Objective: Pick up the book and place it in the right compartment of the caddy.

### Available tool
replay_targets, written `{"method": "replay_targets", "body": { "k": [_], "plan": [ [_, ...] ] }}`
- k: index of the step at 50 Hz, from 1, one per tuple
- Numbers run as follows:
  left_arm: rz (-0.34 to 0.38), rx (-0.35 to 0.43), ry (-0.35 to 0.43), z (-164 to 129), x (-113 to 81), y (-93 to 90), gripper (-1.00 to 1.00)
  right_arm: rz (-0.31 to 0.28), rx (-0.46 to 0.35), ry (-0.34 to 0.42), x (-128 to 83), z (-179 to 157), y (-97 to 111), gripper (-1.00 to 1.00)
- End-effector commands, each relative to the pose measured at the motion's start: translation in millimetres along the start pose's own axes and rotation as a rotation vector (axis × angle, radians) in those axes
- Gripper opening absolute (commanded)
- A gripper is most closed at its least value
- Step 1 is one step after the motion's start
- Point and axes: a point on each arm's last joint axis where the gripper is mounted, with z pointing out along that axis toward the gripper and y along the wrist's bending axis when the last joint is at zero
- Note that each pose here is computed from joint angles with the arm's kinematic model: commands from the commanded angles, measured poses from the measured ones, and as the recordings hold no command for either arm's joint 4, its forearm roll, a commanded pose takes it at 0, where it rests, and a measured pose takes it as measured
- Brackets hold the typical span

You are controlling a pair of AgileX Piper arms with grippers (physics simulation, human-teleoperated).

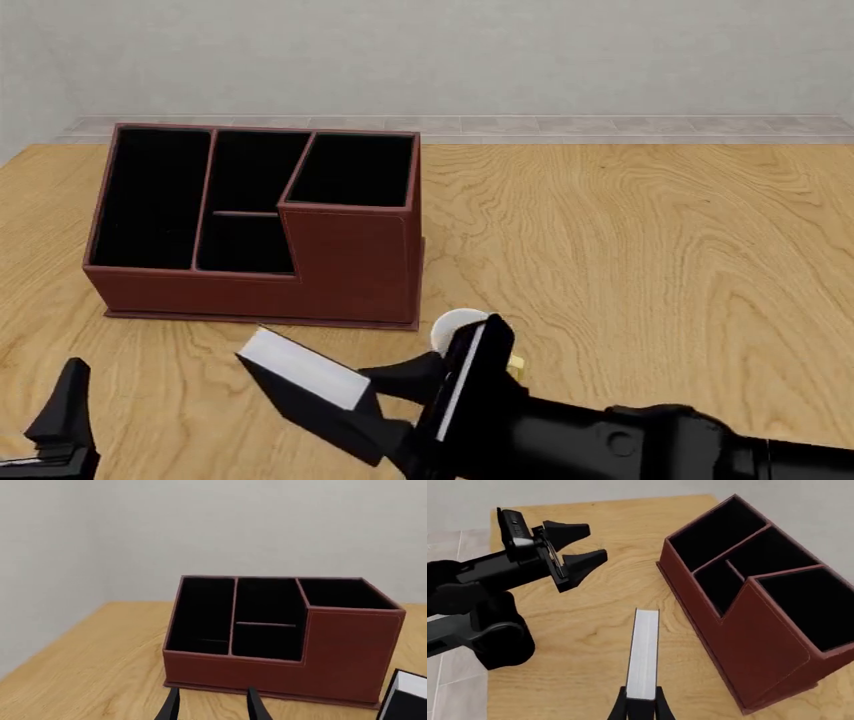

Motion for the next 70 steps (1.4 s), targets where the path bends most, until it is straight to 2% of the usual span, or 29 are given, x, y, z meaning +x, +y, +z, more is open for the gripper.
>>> {"method": "replay_targets", "body": {
  "k": [1,9,17,28,42,44,46,47,52,54,59,69,70],
  "plan": [
    [-0.017,0.093,0.022,-0.2,3.5,-5.2,1.0,0.007,0.042,-0.047,-17.5,-41.5,-11.1,-1.0],
    [-0.014,0.129,0.026,-0.7,0.1,-7.0,1.0,-0.015,0.063,-0.057,-29.4,-66.1,-15.9,-1.0],
    [-0.009,0.182,0.052,-0.7,9.8,-10.5,1.0,-0.041,0.088,-0.06,-41.7,-90.5,-20.9,-1.0],
    [0.019,0.272,0.091,-2.0,16.0,-15.6,1.0,-0.056,0.142,-0.108,-73.7,-127.7,-30.4,-1.0],
    [0.064,0.385,0.115,-4.4,18.9,-21.5,1.0,-0.06,0.138,-0.155,-111.1,-154.6,-31.1,-1.0],
    [0.067,0.392,0.116,-4.6,19.1,-21.9,1.0,-0.051,0.139,-0.162,-113.8,-156.5,-31.4,-1.0],
    [0.073,0.402,0.117,-4.8,19.1,-22.3,1.0,-0.077,0.14,-0.162,-116.7,-157.5,-31.7,-1.0],
    [0.077,0.404,0.117,-4.9,19.2,-22.4,1.0,-0.065,0.139,-0.168,-119.8,-159.2,-31.8,-1.0],
    [0.081,0.402,0.118,-4.9,18.4,-22.2,1.0,-0.083,0.131,-0.179,-129.3,-164.2,-31.0,-1.0],
    [0.084,0.404,0.117,-4.9,18.3,-22.2,1.0,-0.06,0.129,-0.19,-134.8,-168.3,-31.2,-1.0],
    [0.085,0.419,0.124,-5.3,20.3,-23.2,1.0,-0.053,0.119,-0.192,-143.1,-173.7,-30.6,-1.0],
    [0.096,0.426,0.122,-5.5,18.8,-23.3,1.0,0.02,0.096,-0.209,-157.1,-174.6,-30.0,-1.0],
    [0.097,0.425,0.122,-5.5,18.6,-23.2,1.0,0.041,0.092,-0.209,-160.8,-172.8,-30.5,-1.0]
  ]
}}
